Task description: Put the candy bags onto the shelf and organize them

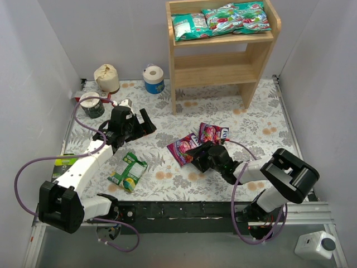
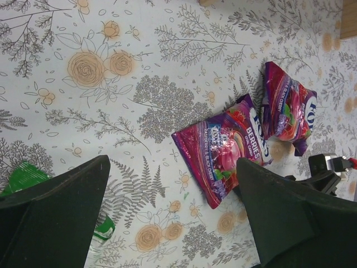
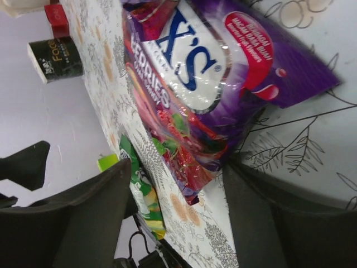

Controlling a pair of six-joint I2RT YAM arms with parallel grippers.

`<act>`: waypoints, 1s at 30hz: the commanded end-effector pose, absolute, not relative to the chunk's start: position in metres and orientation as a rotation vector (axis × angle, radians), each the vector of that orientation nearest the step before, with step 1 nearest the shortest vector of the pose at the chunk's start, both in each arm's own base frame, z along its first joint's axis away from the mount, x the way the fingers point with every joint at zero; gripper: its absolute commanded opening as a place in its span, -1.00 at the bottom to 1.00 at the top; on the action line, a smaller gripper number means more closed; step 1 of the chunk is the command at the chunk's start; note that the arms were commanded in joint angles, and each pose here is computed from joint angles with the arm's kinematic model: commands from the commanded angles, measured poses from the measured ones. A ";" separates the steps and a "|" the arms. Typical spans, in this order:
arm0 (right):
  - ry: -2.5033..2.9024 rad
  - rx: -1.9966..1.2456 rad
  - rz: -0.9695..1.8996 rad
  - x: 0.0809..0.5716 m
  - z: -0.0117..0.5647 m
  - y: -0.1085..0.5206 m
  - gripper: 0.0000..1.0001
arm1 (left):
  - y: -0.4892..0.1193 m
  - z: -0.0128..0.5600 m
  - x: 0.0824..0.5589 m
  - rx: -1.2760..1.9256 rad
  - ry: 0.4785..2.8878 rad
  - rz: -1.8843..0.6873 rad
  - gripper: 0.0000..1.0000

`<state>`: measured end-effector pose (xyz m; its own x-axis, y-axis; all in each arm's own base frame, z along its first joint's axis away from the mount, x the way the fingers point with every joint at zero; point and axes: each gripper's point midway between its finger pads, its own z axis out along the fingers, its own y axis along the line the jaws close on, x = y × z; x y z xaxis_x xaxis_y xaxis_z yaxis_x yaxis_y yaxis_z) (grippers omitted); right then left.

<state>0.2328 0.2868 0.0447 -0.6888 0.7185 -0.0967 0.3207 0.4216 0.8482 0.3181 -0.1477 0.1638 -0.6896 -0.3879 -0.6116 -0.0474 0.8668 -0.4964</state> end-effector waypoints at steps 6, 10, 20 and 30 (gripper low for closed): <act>2.202 1.057 1.013 0.229 0.006 0.258 -0.51 | -0.138 0.180 0.319 -0.312 2.228 -0.555 0.96; 2.108 1.002 0.987 0.237 0.017 0.243 -0.88 | -0.137 0.181 0.320 -0.317 2.223 -0.558 0.96; 2.000 0.645 0.893 0.253 0.069 0.236 -0.97 | -0.136 0.182 0.319 -0.315 2.219 -0.555 0.96; 1.938 0.190 0.896 0.254 0.150 0.249 -0.97 | -0.136 0.184 0.319 -0.320 2.214 -0.559 0.96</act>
